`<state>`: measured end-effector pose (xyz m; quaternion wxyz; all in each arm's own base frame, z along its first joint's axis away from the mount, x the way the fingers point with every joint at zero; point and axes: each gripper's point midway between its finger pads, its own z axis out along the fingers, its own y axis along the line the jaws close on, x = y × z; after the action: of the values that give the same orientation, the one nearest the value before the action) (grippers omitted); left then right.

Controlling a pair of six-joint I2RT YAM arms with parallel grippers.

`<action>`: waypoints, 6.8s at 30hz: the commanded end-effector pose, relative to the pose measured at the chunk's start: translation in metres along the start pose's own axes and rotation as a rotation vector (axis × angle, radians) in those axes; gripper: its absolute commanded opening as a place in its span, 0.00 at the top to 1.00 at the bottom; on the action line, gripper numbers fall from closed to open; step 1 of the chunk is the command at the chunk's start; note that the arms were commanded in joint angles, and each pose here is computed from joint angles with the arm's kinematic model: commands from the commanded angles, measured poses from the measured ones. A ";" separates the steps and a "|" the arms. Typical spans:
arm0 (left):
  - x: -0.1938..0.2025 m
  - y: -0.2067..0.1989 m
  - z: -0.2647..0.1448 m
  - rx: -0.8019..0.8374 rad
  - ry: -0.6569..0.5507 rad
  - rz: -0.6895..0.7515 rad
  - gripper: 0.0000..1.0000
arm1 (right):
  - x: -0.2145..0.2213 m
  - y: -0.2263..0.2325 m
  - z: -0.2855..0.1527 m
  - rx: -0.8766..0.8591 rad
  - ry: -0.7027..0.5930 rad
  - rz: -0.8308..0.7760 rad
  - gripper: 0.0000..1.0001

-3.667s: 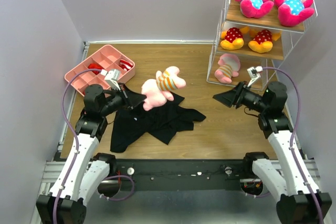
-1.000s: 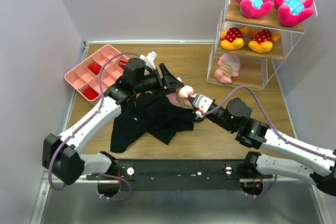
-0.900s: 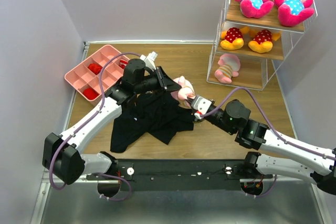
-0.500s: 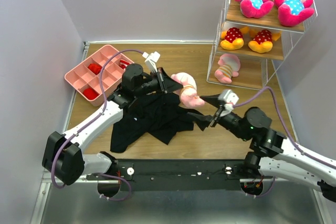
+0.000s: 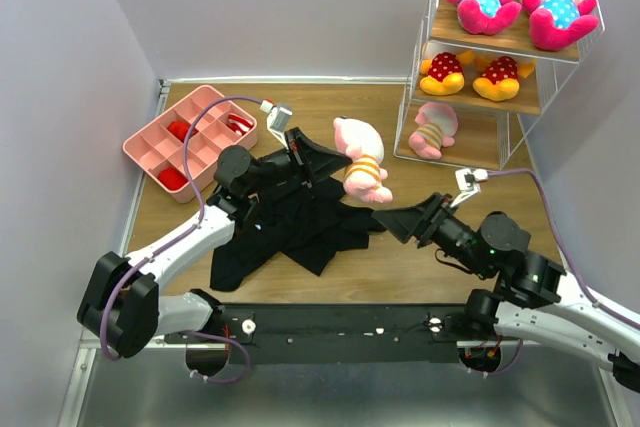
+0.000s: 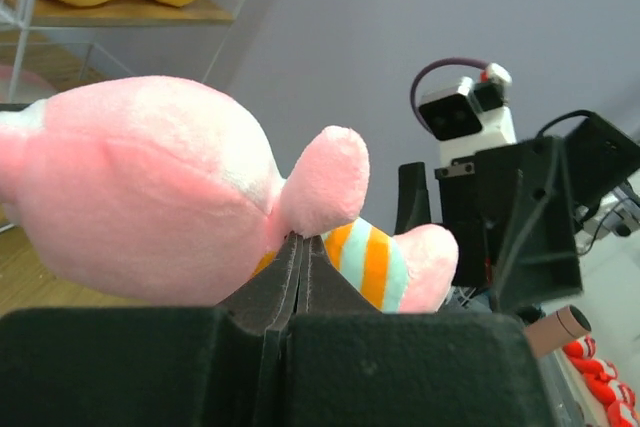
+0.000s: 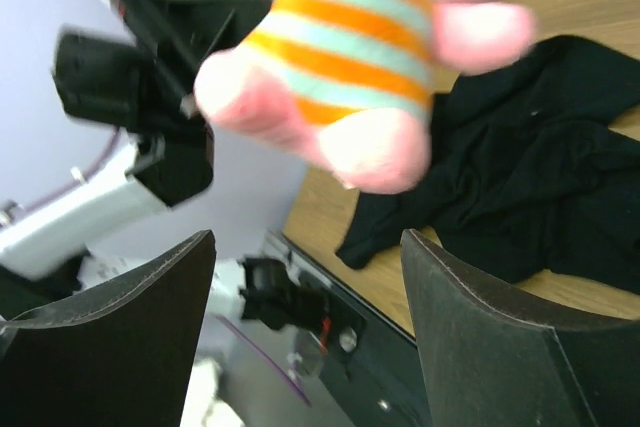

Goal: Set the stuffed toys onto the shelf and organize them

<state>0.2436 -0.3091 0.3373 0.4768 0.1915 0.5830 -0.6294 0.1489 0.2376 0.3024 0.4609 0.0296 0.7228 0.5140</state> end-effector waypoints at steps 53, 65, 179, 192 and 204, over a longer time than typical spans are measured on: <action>-0.037 0.041 -0.035 -0.567 0.083 0.245 0.01 | -0.076 -0.189 -0.025 0.714 -0.176 -0.489 0.99; -0.043 0.054 -0.062 -0.691 0.127 0.388 0.01 | -0.117 -0.277 -0.054 0.960 -0.264 -0.471 0.99; -0.069 -0.015 -0.080 -0.525 -0.051 0.418 0.01 | -0.102 -0.393 -0.087 1.113 -0.495 0.633 0.81; -0.070 -0.013 -0.081 -0.536 -0.049 0.426 0.01 | -0.136 -0.424 -0.073 1.106 -0.544 0.552 0.86; -0.067 -0.011 -0.079 -0.534 -0.032 0.422 0.01 | -0.190 -0.420 -0.058 1.010 -0.622 0.409 0.86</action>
<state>0.2437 -0.2091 0.3752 0.6393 0.1564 0.6722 -0.3390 0.3654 -0.0839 0.0568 0.3976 0.5633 0.7102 0.1420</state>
